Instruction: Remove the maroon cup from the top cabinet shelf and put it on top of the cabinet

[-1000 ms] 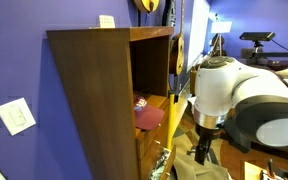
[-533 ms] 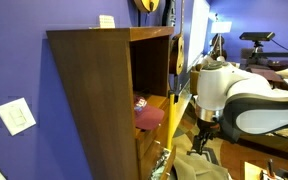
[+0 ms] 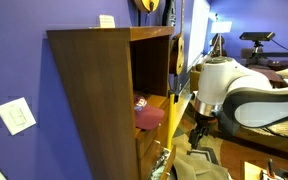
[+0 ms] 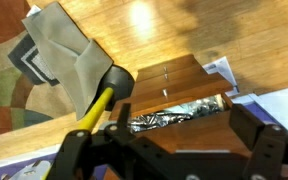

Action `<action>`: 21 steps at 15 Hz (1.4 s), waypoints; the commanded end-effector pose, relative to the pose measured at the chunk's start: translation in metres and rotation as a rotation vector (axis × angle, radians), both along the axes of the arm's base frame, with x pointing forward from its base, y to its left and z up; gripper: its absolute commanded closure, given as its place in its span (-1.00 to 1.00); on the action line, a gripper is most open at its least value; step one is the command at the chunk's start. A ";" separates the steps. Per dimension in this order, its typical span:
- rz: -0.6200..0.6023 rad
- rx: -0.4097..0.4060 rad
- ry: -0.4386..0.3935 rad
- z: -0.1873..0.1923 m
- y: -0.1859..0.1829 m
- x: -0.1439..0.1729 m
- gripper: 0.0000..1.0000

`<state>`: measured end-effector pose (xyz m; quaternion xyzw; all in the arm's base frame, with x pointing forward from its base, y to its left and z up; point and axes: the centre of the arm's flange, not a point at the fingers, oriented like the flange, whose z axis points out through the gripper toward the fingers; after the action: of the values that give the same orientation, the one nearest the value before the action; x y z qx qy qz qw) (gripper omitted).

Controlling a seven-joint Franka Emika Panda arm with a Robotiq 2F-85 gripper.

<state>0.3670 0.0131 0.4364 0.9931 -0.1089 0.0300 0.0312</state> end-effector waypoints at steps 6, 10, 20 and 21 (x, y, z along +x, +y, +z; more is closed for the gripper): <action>-0.031 0.434 -0.133 -0.014 -0.108 0.016 -1.00; -0.063 0.638 -0.149 -0.013 -0.111 0.034 -1.00; -0.115 0.751 -0.155 -0.005 -0.105 0.043 -1.00; -0.129 0.776 -0.174 -0.003 -0.107 0.046 -1.00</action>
<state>0.4105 -0.0919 0.4318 0.9229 -0.1701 0.0612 -0.3400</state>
